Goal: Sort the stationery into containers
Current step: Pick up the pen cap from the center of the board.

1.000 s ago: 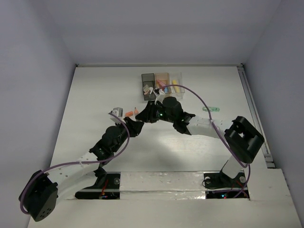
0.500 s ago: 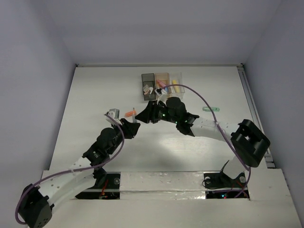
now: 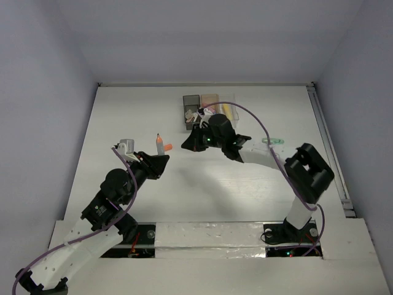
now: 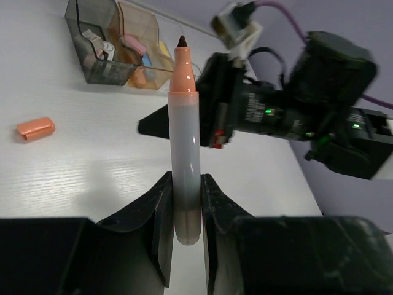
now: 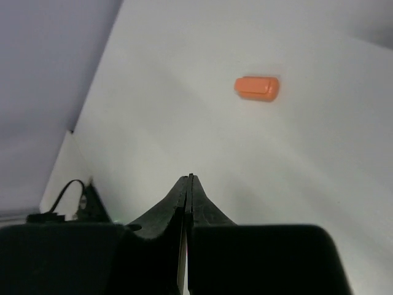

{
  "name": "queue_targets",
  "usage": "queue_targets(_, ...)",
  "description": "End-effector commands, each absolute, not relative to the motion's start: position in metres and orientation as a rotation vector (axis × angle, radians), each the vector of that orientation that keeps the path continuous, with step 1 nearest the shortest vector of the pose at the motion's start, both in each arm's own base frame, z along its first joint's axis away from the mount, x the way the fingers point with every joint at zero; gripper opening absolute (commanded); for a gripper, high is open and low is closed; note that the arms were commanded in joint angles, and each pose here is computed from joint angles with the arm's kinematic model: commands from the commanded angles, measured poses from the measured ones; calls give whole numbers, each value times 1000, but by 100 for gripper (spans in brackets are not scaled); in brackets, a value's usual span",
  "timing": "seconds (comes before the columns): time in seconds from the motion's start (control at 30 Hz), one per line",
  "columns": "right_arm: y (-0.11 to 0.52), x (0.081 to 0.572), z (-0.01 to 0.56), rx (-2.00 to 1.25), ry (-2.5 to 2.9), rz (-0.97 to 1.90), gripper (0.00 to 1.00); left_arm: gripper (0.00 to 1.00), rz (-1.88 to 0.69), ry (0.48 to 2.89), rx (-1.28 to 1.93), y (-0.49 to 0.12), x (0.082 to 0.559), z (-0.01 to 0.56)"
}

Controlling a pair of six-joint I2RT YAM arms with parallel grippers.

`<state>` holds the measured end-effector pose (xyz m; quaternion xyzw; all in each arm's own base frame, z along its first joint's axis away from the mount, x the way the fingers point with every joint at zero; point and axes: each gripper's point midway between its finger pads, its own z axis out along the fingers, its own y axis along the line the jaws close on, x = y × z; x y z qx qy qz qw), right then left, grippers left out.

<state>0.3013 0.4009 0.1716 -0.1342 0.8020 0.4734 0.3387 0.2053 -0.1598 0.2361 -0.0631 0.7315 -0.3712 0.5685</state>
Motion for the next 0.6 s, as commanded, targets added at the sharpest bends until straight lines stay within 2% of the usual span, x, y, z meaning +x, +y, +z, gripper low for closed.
queue_targets(0.0,415,314,140,-401,2193,1155,4,0,-869,1685,-130,-153,200,264)
queue_targets(0.03,424,319,146,-409,2177,1161,6,0,-868,1677,-123,-152,199,268)
queue_targets(0.07,426,322,138,-407,2207,1145,17,0,-871,1669,-120,-152,197,272)
queue_targets(0.13,443,328,125,-430,2234,1117,31,0,-860,1656,-115,-148,196,279)
queue_targets(0.17,450,327,120,-442,2246,1105,45,0,-856,1654,-115,-147,196,280)
queue_targets(0.27,466,329,95,-450,2309,1067,62,0,-853,1655,-110,-146,195,281)
queue_targets(0.37,472,334,69,-442,2362,1013,69,0,-855,1654,-106,-146,194,280)
queue_targets(0.57,485,349,51,-422,2392,940,71,0,-868,1639,-98,-147,192,284)
